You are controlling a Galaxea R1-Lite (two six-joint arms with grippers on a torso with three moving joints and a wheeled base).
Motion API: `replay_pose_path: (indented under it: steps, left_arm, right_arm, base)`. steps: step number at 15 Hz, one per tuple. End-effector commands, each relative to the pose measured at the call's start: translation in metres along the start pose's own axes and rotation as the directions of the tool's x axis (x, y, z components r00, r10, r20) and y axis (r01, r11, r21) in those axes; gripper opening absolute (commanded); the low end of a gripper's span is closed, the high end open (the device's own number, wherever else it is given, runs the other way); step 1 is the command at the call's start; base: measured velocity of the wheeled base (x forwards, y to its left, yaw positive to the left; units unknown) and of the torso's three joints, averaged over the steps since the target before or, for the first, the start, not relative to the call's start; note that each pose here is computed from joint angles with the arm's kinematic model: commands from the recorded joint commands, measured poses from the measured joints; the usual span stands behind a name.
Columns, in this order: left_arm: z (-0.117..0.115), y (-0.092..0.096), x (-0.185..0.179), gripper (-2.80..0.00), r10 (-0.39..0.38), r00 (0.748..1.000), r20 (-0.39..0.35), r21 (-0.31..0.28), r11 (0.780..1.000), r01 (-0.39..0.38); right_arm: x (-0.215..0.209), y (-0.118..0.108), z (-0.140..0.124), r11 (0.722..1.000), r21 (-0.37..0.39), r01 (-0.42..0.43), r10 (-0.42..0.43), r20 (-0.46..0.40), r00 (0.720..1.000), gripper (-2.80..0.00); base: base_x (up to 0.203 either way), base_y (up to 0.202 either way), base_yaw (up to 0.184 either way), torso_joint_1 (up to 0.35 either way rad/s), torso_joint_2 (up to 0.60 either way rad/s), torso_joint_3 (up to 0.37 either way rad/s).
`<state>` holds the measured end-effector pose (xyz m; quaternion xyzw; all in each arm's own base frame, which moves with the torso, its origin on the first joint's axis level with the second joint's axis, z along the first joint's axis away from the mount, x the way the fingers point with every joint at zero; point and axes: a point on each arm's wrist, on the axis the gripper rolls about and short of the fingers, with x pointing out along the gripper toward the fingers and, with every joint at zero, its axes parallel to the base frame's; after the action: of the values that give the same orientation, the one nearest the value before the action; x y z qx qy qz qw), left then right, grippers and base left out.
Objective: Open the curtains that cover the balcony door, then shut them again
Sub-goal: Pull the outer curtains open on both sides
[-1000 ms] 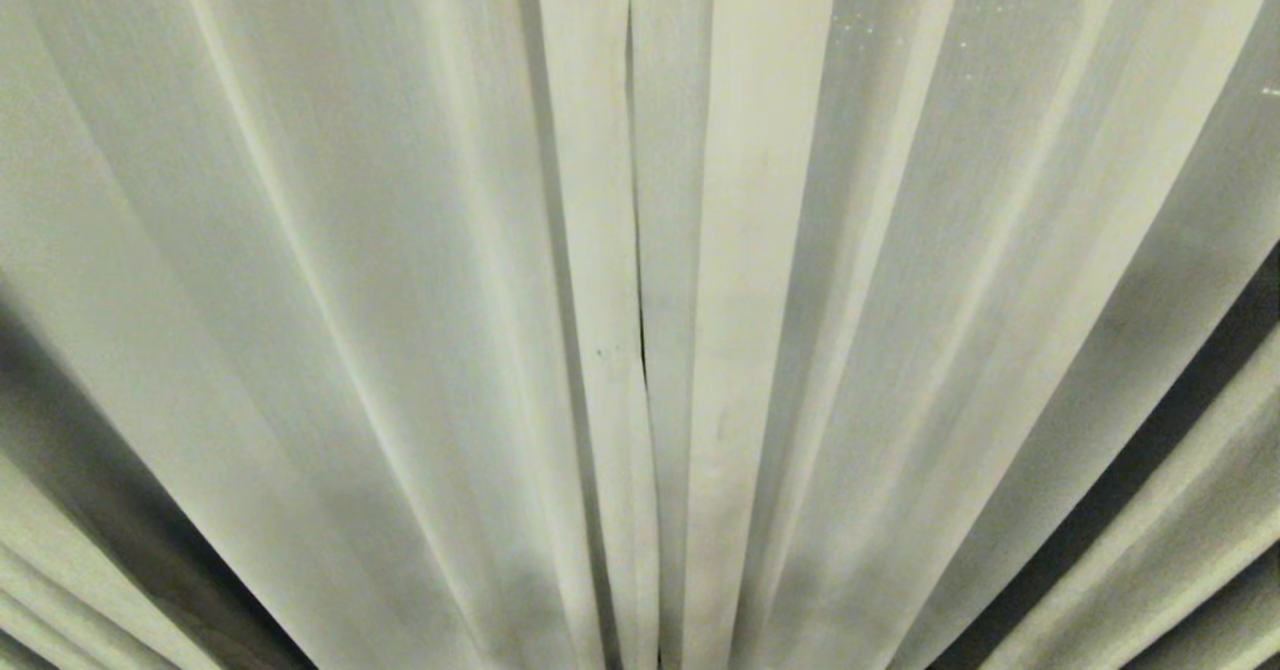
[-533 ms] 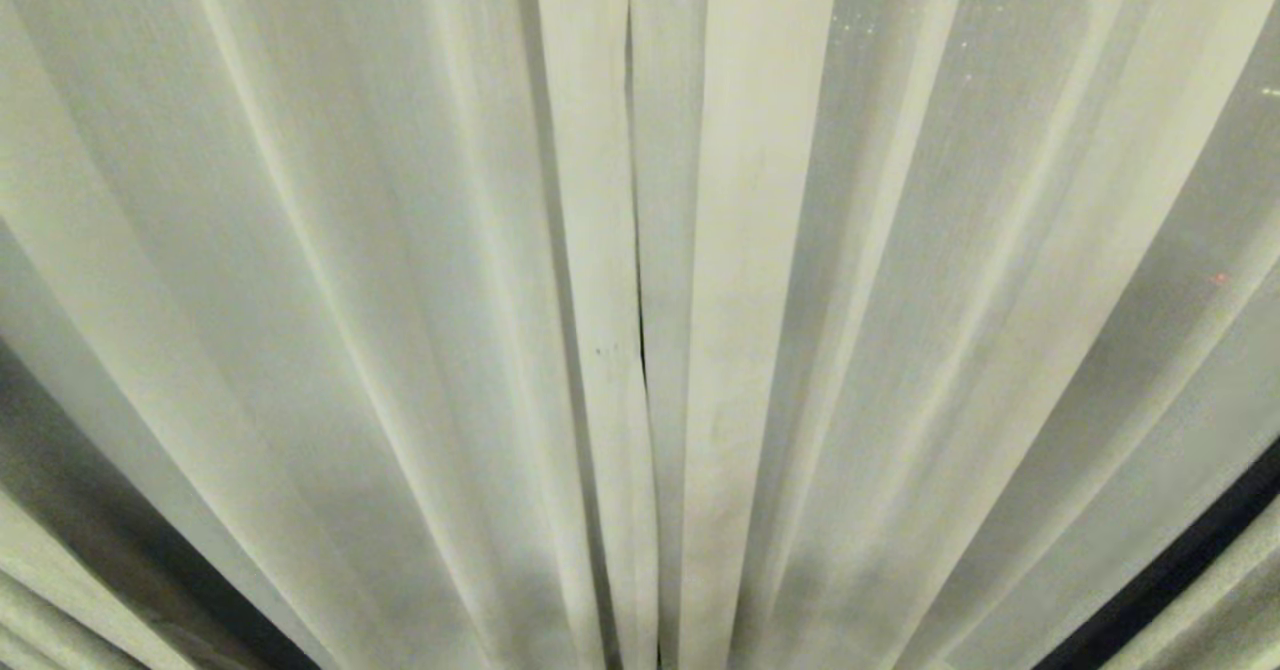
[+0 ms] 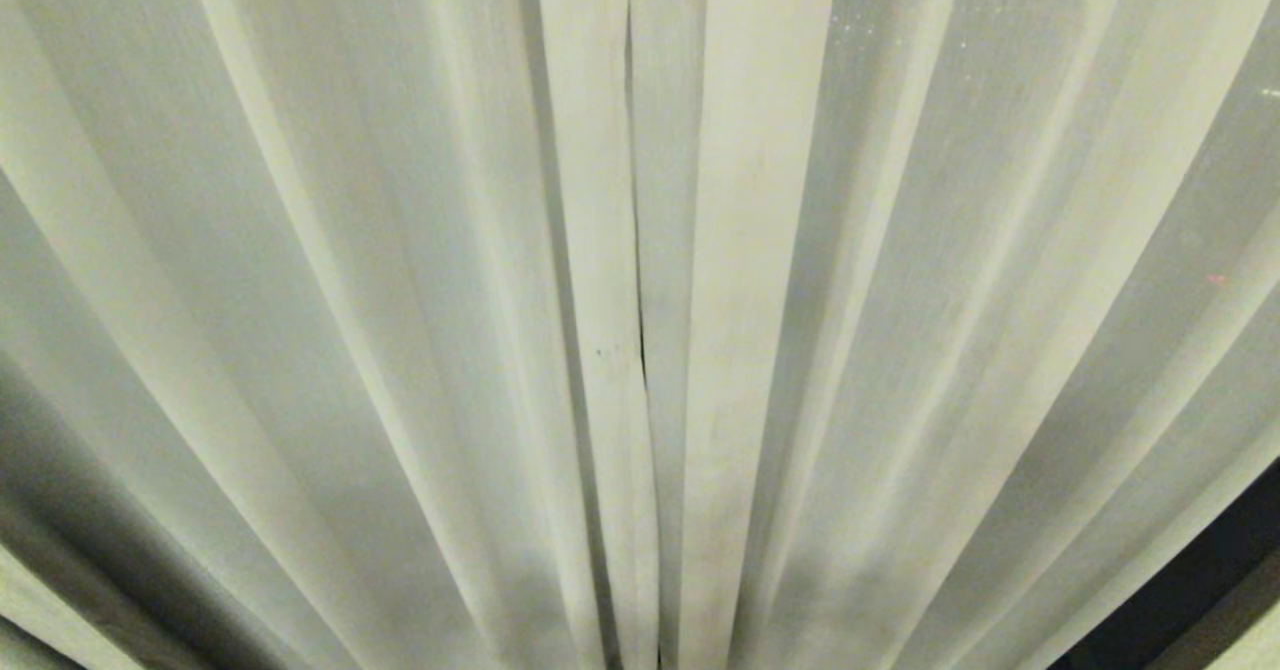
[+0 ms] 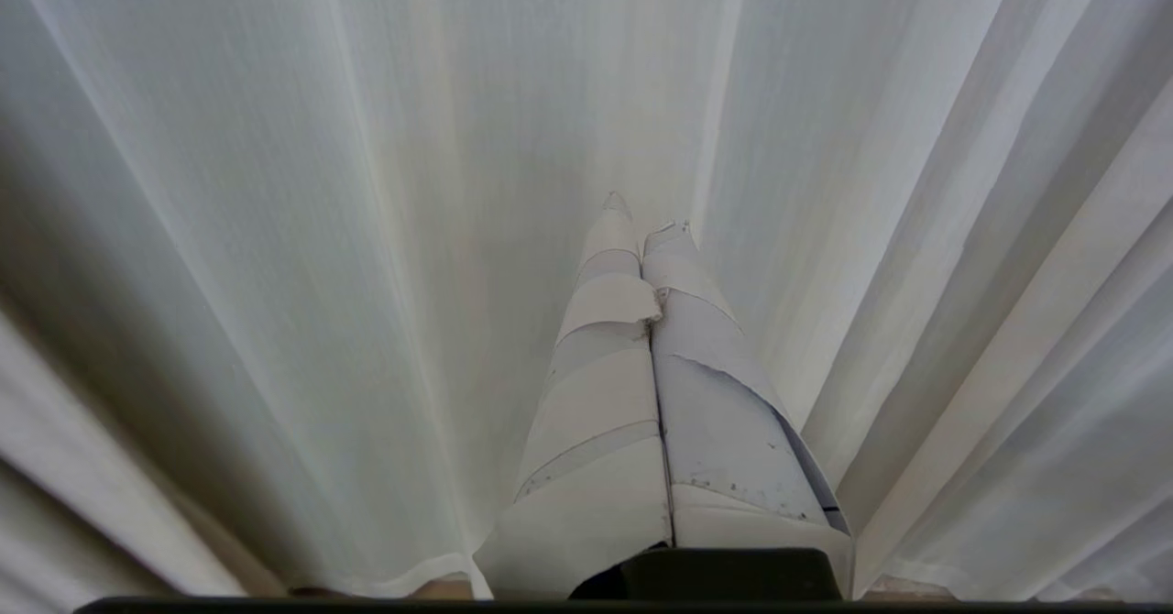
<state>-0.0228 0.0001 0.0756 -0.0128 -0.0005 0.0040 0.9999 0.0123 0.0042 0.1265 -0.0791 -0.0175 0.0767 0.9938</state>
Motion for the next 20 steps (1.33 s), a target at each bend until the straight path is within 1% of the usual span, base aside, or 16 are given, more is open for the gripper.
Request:
replay_pose_path:
  steps: [1,3,5,6,7,8,9,10,11,12,15,20]
  left_arm:
    - [0.000,0.000,0.000,-2.80,0.002,1.000,0.001,0.000,1.000,-0.002]
    - [0.000,0.000,0.000,-2.80,0.000,1.000,0.001,0.000,1.000,0.000]
    - [0.000,0.000,0.000,-2.80,0.001,1.000,0.001,0.000,1.000,-0.001]
    - [0.000,0.000,0.000,-2.80,0.002,1.000,0.001,0.000,1.000,-0.002]
    - [0.000,0.000,0.000,-2.80,0.002,1.000,0.001,0.000,1.000,-0.002]
    - [0.000,0.000,0.000,-2.80,0.001,1.000,0.001,0.000,1.000,-0.001]
    - [0.000,0.000,0.000,-2.80,0.000,1.000,0.001,0.000,1.000,0.000]
    - [0.000,0.000,0.000,-2.80,0.001,1.000,0.001,0.000,1.000,-0.001]
    - [0.000,0.000,0.000,-2.80,0.000,1.000,0.001,0.000,1.000,0.000]
    - [0.000,0.000,0.000,-2.80,0.001,1.000,0.001,0.000,1.000,-0.001]
    - [0.000,0.000,0.000,-2.80,0.000,1.000,0.001,0.000,1.000,0.000]
    - [0.000,0.000,0.000,-2.80,0.001,1.000,0.001,0.000,1.000,-0.001]
  right_arm:
    - [-0.017,0.007,-0.019,0.999,-0.008,-0.037,0.037,0.032,0.999,-2.80]
    - [-0.024,0.009,-0.027,0.999,-0.008,-0.053,0.054,0.030,0.998,-2.80]
    - [-0.030,0.010,-0.032,0.999,-0.010,-0.032,0.032,0.045,0.998,-2.80]
    - [-0.034,0.011,-0.035,1.000,-0.008,-0.005,0.005,0.030,1.000,-2.80]
    - [-0.037,0.011,-0.038,0.999,-0.008,0.040,-0.040,0.028,0.999,-2.80]
    - [-0.037,0.009,-0.042,0.993,-0.005,0.120,-0.120,0.000,0.993,-2.80]
    - [-0.037,0.009,-0.046,0.988,0.001,0.152,-0.152,-0.026,0.988,-2.80]
    - [-0.037,0.010,-0.048,0.993,0.007,0.114,-0.114,-0.042,0.993,-2.80]
    - [-0.037,0.010,-0.049,0.994,0.009,0.105,-0.104,-0.054,0.993,-2.80]
    - [-0.036,0.010,-0.049,0.994,0.012,0.104,-0.104,-0.046,0.994,-2.80]
    - [-0.036,0.010,-0.049,0.993,0.051,0.109,-0.107,-0.046,0.993,-2.80]
    - [-0.036,0.010,-0.049,0.993,0.055,0.109,-0.107,-0.046,0.993,-2.80]
  base:
    - [0.000,0.000,0.000,0.000,0.00,0.000]
    - [0.000,0.000,0.000,0.000,0.00,0.000]
    - [0.000,0.000,0.000,0.000,0.00,0.000]
    - [0.000,0.000,0.000,0.000,0.00,0.000]
    - [0.000,0.000,0.000,0.000,0.00,0.000]
    - [0.000,0.000,0.000,0.000,0.00,0.000]
    - [0.000,0.000,0.000,0.000,0.00,0.000]
    - [0.000,0.000,0.000,0.000,0.00,0.000]
    - [0.000,0.000,0.000,0.000,0.00,0.000]
    - [0.000,0.000,0.000,0.000,0.00,0.000]
    - [0.000,0.000,0.000,0.000,0.00,0.000]
    - [0.000,0.000,0.000,0.000,0.00,0.000]
